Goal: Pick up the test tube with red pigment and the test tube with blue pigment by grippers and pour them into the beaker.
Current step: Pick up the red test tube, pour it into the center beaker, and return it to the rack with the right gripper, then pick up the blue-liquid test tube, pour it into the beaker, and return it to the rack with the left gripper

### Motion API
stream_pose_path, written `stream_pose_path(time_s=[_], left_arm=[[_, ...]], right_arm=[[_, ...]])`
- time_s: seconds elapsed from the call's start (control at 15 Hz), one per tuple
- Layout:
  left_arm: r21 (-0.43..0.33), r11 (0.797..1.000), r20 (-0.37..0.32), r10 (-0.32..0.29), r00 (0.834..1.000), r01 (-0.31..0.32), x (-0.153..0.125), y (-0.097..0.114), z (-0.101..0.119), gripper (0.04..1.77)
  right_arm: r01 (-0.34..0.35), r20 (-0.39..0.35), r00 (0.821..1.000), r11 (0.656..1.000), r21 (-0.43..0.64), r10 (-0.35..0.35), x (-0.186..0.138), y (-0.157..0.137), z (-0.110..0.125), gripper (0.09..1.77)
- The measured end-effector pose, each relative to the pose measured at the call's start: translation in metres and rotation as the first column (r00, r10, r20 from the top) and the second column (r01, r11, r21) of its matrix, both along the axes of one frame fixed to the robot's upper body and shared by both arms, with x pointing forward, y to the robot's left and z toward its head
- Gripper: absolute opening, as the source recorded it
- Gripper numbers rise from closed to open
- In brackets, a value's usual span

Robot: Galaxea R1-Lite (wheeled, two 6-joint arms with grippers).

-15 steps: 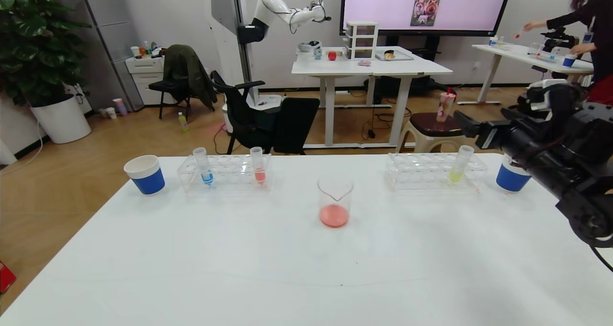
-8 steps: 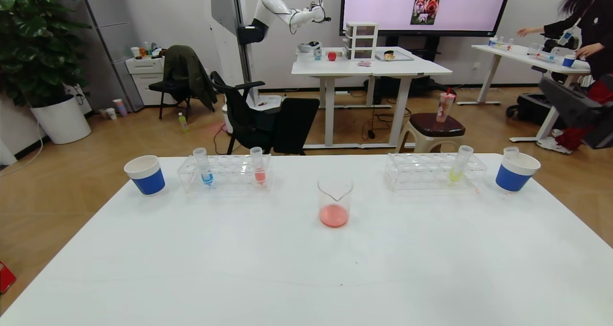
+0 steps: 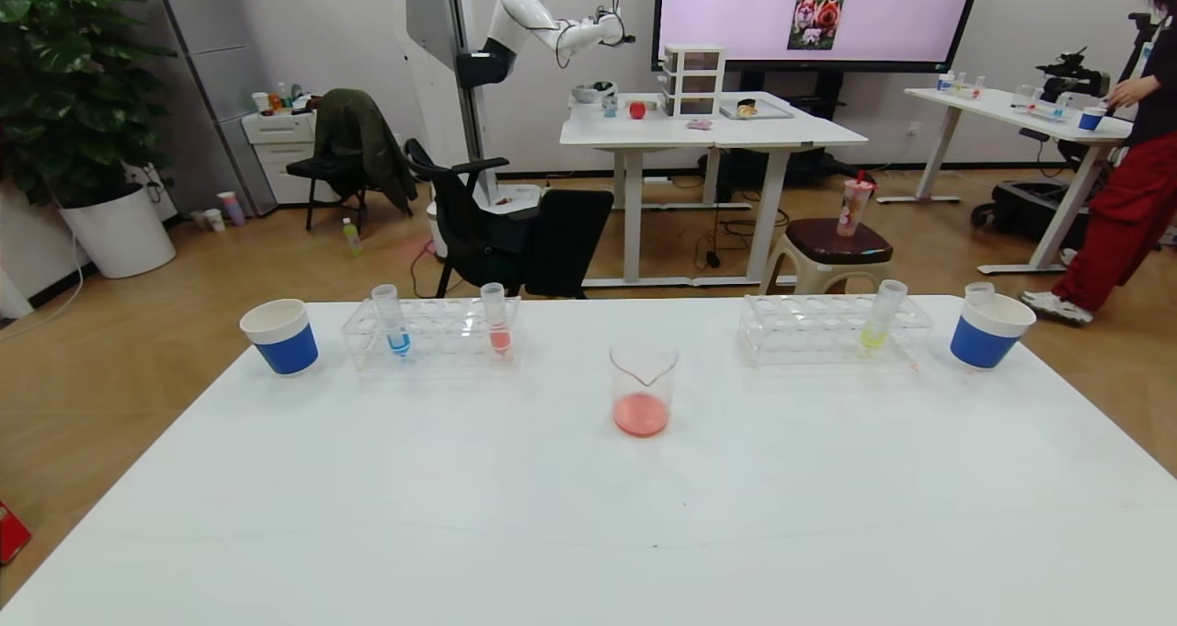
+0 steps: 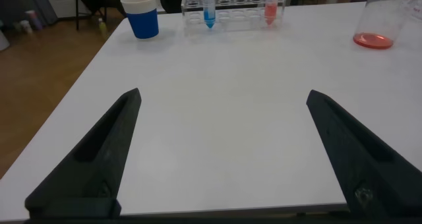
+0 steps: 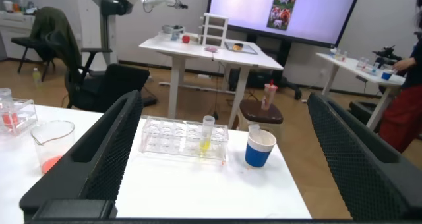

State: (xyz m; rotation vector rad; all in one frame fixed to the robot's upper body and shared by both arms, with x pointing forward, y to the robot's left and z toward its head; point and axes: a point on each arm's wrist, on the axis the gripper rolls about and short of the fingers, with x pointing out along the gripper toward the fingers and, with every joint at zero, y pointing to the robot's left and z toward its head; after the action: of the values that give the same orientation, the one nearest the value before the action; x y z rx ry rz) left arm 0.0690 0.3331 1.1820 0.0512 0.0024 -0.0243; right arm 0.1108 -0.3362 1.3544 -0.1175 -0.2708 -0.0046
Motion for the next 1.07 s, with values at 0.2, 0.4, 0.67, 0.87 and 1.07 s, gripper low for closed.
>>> stream_pose_path(time_s=[0.2,0.4,0.67,0.87,1.07], left_arm=[[0.0,1.0,0.0,0.0,1.0,0.0,0.0,0.0,0.0,1.75],[0.0,1.0,0.0,0.0,1.0,0.0,0.0,0.0,0.0,1.75],[0.0,1.0,0.0,0.0,1.0,0.0,0.0,0.0,0.0,1.75],[0.0,1.0,0.0,0.0,1.0,0.0,0.0,0.0,0.0,1.75],[0.0,1.0,0.0,0.0,1.0,0.0,0.0,0.0,0.0,1.75]], right_arm=[[0.019,0.043,0.999,1.0,-0.005,-0.018,-0.035,0.0,-0.021,1.74],[0.013,0.039,0.999,1.0,-0.006,-0.013,-0.061,0.0,-0.053,1.74],[0.0,-0.011,1.0,1.0,-0.003,0.0,-0.063,0.0,-0.104,1.74],[-0.003,-0.115,0.993,1.0,0.001,0.004,-0.052,0.0,-0.136,1.74],[-0.006,-0.258,0.966,1.0,0.01,0.008,-0.043,0.0,-0.168,1.74]])
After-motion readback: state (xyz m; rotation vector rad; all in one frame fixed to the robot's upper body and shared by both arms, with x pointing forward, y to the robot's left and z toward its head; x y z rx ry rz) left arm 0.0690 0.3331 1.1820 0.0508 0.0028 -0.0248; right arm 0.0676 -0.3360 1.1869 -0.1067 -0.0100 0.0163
